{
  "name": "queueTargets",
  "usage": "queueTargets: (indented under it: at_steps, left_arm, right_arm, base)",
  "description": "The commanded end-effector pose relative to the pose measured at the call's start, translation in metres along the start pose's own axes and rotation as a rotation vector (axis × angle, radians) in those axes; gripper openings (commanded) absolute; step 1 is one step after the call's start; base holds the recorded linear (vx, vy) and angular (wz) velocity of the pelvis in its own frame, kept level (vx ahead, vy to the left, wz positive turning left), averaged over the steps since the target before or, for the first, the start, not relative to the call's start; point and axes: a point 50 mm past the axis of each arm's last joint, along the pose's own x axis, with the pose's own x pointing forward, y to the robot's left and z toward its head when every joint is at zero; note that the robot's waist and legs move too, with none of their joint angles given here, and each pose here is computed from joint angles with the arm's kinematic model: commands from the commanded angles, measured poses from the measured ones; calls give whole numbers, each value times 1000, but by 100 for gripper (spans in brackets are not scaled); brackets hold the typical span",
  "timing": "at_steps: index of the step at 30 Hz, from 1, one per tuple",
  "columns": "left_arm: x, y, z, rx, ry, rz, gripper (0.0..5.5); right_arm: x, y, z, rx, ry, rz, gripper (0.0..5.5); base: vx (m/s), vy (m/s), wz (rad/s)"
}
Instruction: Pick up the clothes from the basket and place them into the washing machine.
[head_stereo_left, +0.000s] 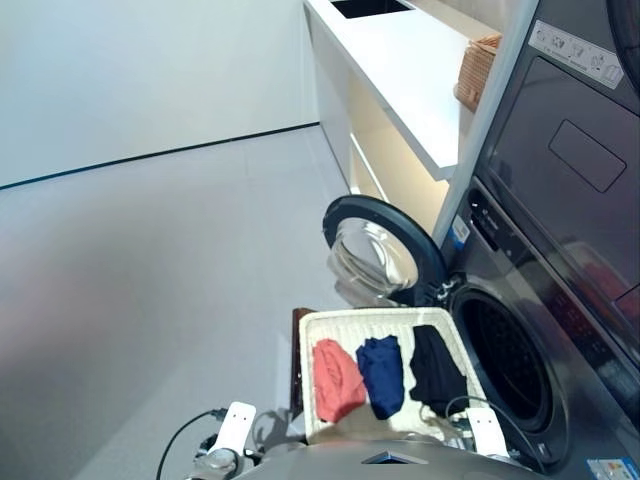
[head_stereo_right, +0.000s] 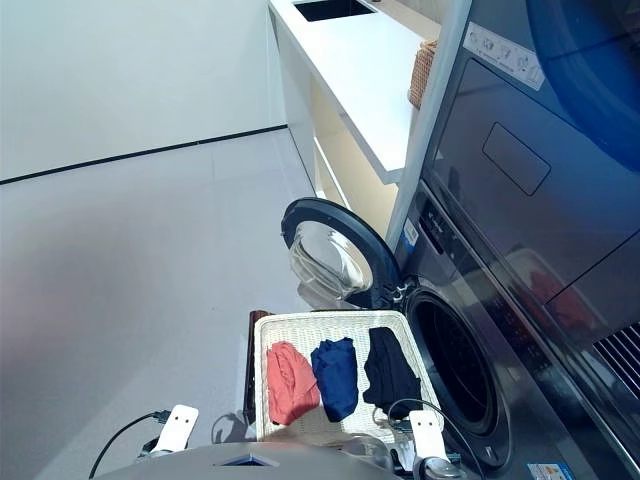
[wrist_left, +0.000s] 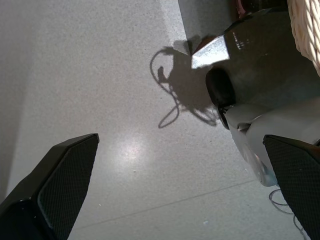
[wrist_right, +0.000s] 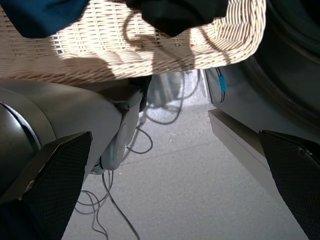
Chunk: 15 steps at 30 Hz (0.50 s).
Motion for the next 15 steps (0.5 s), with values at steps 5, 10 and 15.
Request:
queueTargets:
  at_steps: [5,10,15]
  left_arm:
    - [1,19,13,-35,-19,49,550]
    - [2,18,18,-46,-40,55,550]
    - [3,16,32,-41,-91,61,550]
  right_arm:
    - [5,12,18,-64,-27,40,550]
    - [5,13,19,-68,-21,30,550]
    - [6,13,24,-93,-37,24,550]
  base:
    - [0,0,0]
    - [0,0,0]
    - [0,0,0]
